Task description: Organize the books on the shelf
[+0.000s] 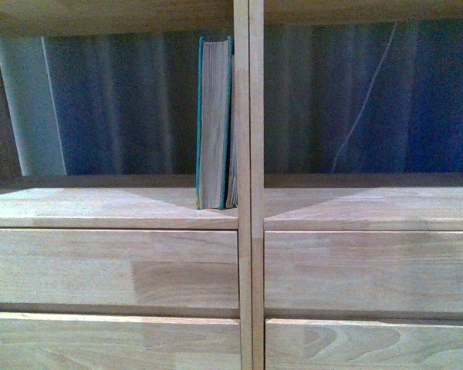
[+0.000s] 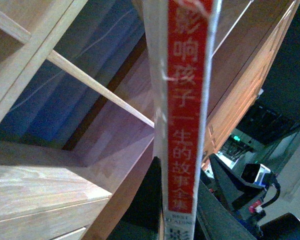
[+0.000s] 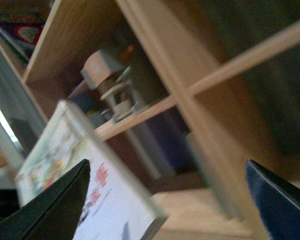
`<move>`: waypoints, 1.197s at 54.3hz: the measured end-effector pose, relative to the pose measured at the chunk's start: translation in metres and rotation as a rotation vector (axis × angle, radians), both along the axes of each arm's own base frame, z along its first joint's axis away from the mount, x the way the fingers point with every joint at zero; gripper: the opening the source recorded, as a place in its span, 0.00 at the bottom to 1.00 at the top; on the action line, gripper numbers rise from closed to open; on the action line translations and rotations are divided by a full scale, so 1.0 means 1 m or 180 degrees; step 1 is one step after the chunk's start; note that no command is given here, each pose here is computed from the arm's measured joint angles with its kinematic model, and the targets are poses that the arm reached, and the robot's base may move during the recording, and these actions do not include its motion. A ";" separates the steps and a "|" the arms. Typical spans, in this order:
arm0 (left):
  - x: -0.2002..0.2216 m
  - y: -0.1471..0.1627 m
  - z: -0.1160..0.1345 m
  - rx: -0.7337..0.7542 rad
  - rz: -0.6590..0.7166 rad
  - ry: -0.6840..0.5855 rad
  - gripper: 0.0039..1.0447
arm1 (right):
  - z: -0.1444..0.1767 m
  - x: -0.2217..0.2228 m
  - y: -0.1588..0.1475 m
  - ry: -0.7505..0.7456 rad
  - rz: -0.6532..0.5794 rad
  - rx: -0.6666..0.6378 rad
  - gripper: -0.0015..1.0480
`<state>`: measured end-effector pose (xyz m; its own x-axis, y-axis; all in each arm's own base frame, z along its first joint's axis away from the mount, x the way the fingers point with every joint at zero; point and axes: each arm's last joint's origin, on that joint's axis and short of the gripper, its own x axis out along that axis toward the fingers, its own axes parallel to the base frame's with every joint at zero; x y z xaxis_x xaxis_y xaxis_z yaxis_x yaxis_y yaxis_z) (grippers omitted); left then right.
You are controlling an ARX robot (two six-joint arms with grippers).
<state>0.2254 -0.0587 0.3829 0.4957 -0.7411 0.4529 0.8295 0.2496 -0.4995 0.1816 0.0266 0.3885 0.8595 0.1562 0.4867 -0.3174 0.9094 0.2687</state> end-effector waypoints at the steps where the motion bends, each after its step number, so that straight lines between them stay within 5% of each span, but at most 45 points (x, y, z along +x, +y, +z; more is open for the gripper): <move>1: -0.001 0.002 0.001 0.0026 0.0017 -0.0023 0.06 | -0.001 0.001 -0.002 -0.0026 -0.0119 -0.0099 0.93; 15: -0.018 0.031 0.008 0.0435 0.0386 -0.0174 0.06 | -0.029 0.012 -0.028 0.0009 -0.0955 -0.0594 0.93; 39: -0.055 0.088 -0.006 0.1096 0.1334 -0.0448 0.06 | -0.059 0.012 -0.036 0.0309 -0.1067 -0.0705 0.93; 48: -0.061 0.105 -0.020 0.1346 0.1780 -0.0505 0.06 | -0.081 -0.002 -0.027 0.1332 -0.0813 -0.1013 0.70; 65: -0.064 0.130 -0.036 0.1775 0.2193 -0.0764 0.06 | -0.142 -0.024 -0.027 0.1534 -0.0797 -0.1090 0.26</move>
